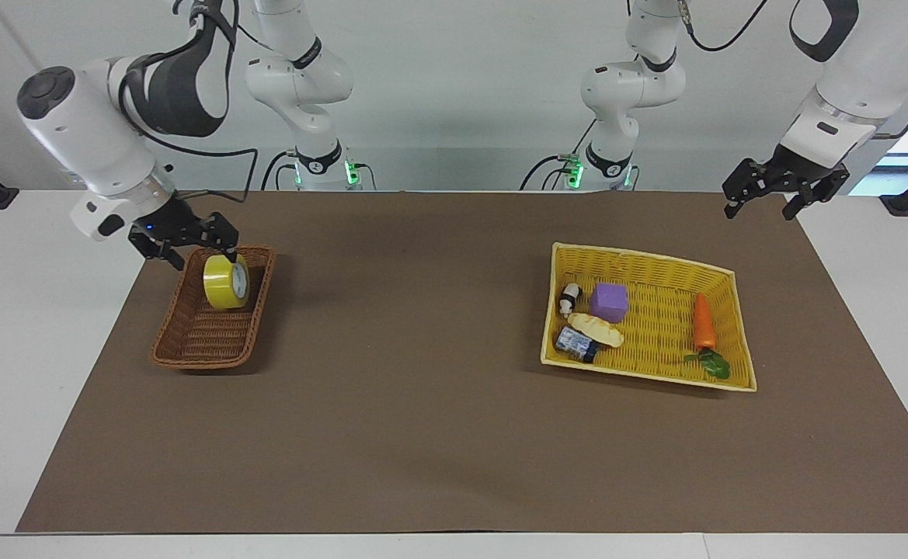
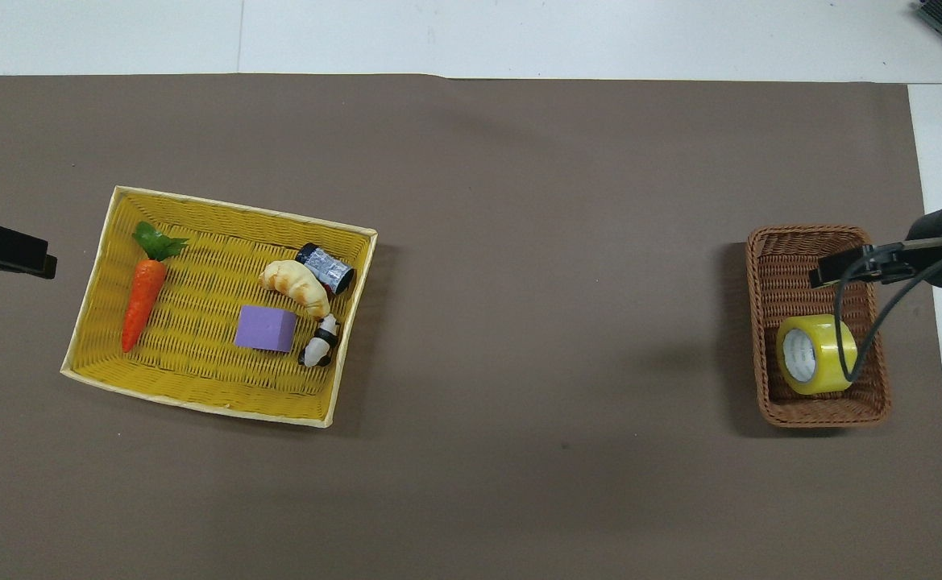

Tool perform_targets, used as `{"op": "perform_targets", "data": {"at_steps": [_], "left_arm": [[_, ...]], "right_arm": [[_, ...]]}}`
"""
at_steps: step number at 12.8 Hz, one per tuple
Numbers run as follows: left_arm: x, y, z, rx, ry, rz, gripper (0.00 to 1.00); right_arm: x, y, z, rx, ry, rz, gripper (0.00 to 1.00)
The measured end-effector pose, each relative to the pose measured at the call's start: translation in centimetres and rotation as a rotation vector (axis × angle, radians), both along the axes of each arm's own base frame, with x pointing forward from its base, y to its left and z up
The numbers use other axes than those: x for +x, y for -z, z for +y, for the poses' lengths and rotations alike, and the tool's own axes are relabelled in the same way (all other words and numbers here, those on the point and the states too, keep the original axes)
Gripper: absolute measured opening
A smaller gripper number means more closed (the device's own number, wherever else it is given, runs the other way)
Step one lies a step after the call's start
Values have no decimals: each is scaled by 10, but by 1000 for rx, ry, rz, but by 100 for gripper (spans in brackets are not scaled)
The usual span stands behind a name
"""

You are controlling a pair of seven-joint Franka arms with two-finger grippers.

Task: Move tape to another basket
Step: 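Open the right gripper and withdraw it from the basket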

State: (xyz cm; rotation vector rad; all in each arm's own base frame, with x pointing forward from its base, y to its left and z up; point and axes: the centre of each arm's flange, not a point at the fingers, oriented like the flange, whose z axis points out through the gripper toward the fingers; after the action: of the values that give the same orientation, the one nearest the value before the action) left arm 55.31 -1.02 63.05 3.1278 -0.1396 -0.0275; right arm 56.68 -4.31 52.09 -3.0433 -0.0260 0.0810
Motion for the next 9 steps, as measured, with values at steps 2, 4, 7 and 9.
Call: {"op": "perform_targets", "data": {"at_steps": [2,4,7,9], "left_arm": [[0,0,0,0,0,0,100],[0,0,0,0,0,0,100],[0,0,0,0,0,0,100],[0,0,0,0,0,0,100]], "right_arm": [[-5,-10,24,-27,88,15,100],[-8,-28,25,-38,160,18,100],[-17,-84,14,-39,193,18,100],[-25,-114,7,-43,201,17,100]]}}
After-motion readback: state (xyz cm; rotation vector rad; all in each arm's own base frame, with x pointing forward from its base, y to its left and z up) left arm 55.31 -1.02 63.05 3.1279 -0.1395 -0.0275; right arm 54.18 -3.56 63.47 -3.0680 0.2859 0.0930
